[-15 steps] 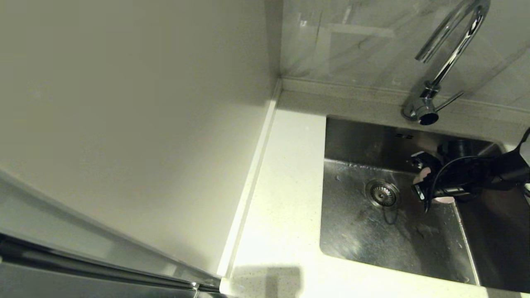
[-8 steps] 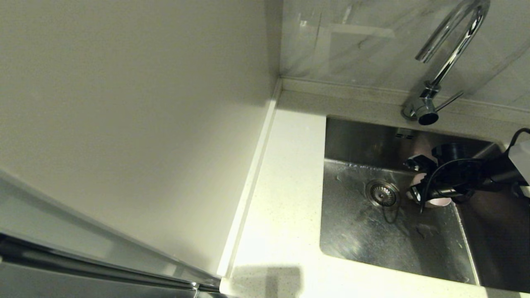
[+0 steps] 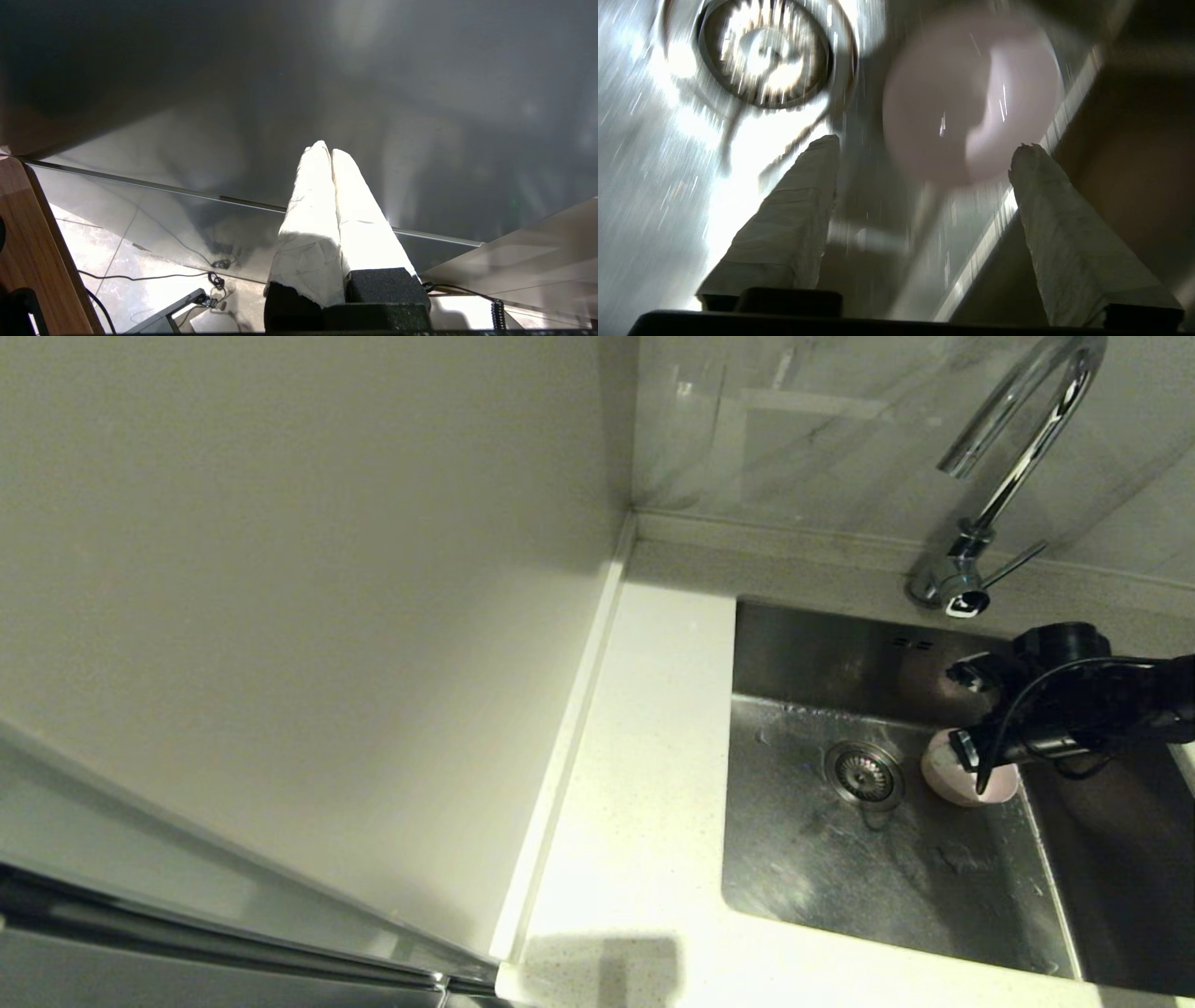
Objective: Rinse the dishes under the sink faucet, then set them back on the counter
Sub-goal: Put a bowl into the sink
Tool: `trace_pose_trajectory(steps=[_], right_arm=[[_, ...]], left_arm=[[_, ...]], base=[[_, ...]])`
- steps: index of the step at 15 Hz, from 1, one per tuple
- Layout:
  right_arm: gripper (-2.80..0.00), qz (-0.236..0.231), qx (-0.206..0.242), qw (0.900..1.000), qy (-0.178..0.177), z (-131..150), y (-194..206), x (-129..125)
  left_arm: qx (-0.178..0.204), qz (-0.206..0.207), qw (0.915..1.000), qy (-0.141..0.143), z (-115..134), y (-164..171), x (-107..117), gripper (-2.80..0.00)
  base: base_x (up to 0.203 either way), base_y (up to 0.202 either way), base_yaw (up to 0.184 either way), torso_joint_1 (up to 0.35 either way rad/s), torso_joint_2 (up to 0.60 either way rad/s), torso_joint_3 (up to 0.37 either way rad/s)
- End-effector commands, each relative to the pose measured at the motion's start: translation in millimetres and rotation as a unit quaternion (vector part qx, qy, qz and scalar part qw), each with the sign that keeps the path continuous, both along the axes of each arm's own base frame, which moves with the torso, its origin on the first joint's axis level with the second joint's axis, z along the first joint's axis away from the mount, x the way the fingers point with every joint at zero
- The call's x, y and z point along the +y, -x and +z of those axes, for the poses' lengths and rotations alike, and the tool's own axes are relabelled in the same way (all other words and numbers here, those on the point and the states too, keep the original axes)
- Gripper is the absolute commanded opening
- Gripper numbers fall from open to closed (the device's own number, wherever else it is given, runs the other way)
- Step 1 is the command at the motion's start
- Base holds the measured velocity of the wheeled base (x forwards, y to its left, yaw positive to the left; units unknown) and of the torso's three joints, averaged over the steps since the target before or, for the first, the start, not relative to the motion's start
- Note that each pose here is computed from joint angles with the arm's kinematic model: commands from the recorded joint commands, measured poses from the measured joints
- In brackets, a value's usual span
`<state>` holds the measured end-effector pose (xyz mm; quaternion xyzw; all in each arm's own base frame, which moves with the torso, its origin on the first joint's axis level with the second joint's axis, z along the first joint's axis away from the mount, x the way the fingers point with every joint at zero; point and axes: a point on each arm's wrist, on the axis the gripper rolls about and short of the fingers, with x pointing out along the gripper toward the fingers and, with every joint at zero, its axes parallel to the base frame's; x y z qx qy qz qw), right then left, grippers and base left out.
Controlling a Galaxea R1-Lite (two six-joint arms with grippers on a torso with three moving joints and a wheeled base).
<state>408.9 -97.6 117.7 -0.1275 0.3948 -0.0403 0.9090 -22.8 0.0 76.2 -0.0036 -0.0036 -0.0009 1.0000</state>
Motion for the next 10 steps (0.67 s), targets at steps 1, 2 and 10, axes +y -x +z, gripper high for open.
trace_pose_trajectory(steps=[1,2,10], right_arm=[[0.0,-0.017,-0.024,1.0,0.003,59,59,3],[0.0,-0.029,-0.024,0.999,0.0,70,85,1],[0.0,-0.181,-0.013,0.983,-0.027,161,177,-73]], left_arm=[[0.001,0.0,1.0,0.0,-1,0,0,-2.8],[0.001,0.0,1.0,0.0,-1,0,0,-2.8],[0.001,0.0,1.0,0.0,-1,0,0,-2.8]], base=[[0.0,0.0,0.0,0.0,0.0,0.0],[0.0,0.0,0.0,0.0,0.0,0.0],[0.0,0.0,0.0,0.0,0.0,0.0]])
